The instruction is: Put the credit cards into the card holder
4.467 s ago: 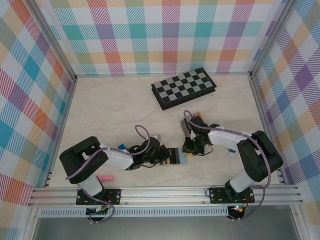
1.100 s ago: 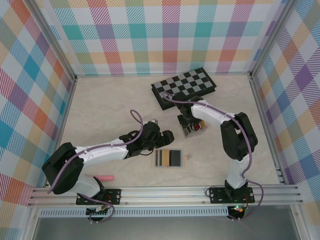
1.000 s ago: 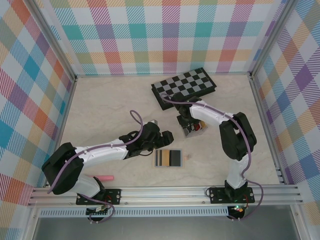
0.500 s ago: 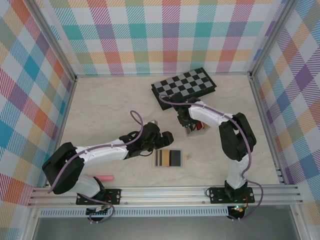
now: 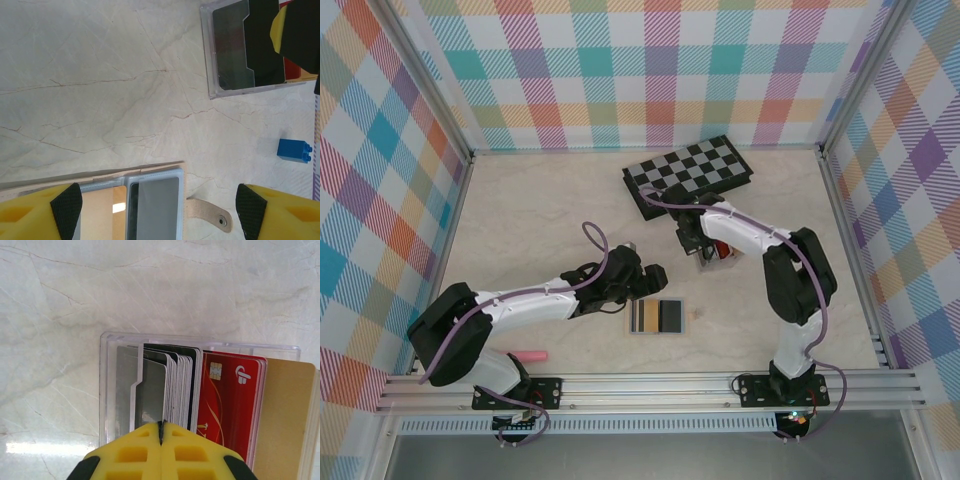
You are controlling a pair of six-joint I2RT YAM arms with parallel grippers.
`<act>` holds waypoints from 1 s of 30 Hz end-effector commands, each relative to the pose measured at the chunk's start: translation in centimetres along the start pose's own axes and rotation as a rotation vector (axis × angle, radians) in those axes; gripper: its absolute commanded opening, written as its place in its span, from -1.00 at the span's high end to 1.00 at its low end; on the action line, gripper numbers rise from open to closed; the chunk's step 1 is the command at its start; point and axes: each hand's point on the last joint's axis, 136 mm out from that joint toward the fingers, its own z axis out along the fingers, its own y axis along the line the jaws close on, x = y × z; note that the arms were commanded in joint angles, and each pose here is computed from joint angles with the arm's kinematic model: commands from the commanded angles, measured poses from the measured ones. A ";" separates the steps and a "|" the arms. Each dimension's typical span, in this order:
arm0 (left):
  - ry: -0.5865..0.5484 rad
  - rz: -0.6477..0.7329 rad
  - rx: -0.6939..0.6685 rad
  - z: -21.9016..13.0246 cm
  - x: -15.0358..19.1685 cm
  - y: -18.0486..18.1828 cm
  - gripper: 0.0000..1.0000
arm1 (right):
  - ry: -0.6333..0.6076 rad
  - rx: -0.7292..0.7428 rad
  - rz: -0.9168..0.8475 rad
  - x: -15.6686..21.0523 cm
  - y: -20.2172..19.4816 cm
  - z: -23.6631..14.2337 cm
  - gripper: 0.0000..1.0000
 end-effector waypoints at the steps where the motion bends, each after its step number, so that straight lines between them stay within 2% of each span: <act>1: -0.003 -0.007 0.005 0.1 -0.4 -0.2 -0.65 | -0.015 -0.032 0.026 0.3 -0.5 -1.7 0.95; 7: -0.011 -0.005 0.015 -0.3 -0.6 -0.5 -0.65 | -0.037 -0.121 0.086 0.3 -0.1 -3.9 1.00; 13: -0.016 -0.031 0.082 -0.8 -1.3 -1.2 -0.66 | -0.101 -0.295 0.192 0.3 0.3 -7.6 1.00; 16: -0.003 -0.096 0.205 -1.2 -2.0 -2.3 -0.66 | -0.122 -0.429 0.279 0.7 0.6 -9.7 1.00; 19: -0.004 -0.164 0.353 -2.0 -3.3 -3.5 -0.66 | -0.155 -0.623 0.362 0.9 1.5 -12.4 1.00; 23: 0.019 -0.173 0.506 -3.3 -4.7 -5.9 -0.66 | -0.171 -0.881 0.475 1.2 2.7 -15.5 1.00; 26: 0.031 -0.176 0.615 -4.1 -5.3 -7.8 -0.67 | -0.163 -1.002 0.541 1.4 3.2 -16.6 0.99; 30: 0.058 -0.198 0.717 -4.4 -5.6 -9.5 -0.63 | -0.154 -1.088 0.585 1.8 3.6 -17.4 0.99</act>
